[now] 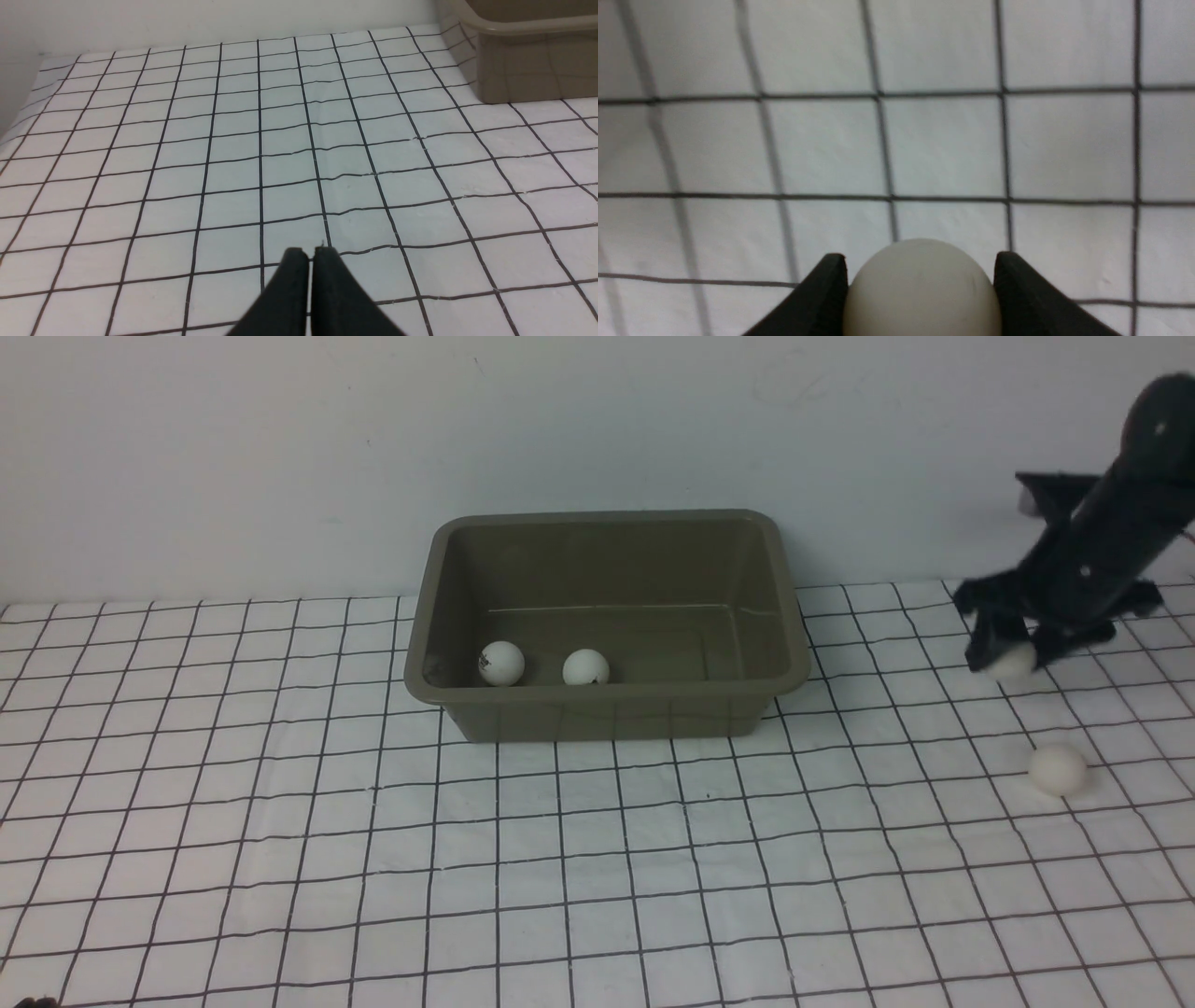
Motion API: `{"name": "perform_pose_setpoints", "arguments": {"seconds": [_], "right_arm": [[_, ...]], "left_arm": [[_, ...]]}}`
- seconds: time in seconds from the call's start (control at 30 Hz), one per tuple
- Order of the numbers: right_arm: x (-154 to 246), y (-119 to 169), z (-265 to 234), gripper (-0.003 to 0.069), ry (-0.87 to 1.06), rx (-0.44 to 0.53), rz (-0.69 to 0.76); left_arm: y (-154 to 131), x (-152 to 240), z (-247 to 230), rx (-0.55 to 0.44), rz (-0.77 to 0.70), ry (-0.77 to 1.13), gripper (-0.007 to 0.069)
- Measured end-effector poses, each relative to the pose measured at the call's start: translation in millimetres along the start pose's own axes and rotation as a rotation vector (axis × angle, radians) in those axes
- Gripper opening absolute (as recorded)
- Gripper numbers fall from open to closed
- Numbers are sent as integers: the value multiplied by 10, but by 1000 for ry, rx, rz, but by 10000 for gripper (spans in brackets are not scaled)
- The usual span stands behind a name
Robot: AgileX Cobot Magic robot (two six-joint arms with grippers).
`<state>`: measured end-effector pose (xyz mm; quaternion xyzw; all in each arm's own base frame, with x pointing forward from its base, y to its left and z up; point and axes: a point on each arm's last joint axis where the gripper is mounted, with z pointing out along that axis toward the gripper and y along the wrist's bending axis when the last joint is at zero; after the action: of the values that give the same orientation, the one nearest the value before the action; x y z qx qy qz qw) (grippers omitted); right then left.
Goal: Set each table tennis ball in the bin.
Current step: Use the right arm to clamp the table tennis ball closest to it, then use the right arm to put the table tennis ball into the box
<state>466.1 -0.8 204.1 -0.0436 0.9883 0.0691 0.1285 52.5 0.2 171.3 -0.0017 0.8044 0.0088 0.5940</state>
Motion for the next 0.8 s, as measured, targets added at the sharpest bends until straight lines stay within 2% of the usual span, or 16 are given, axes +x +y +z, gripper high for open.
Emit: {"name": "perform_pose_setpoints", "arguments": {"seconds": [0.1, 0.13, 0.2, 0.33, 0.4, 0.53, 0.8], "right_arm": [[-186, 206, -255, 363, -89, -98, -45], [-340, 490, -487, 363, -184, -167, -104], [-433, 890, -689, 363, -258, -210, -194], [-406, 1658, -772, 363, -309, -209, -359], [-365, 1889, -649, 363, -296, -166, -408], [-320, 2038, -385, 363, -243, -105, -443], [-292, 2020, -63, 363, -159, -76, -435]], "left_arm": [[0, 0, 0, 0, 0, 0, -4], [0, 0, 0, 0, 0, 0, -4], [0, 0, 0, 0, 0, 0, -4], [0, 0, 0, 0, 0, 0, -4], [0, 0, 0, 0, 0, 0, -4], [0, 0, 0, 0, 0, 0, -4], [0, 0, 0, 0, 0, 0, -4]]}}
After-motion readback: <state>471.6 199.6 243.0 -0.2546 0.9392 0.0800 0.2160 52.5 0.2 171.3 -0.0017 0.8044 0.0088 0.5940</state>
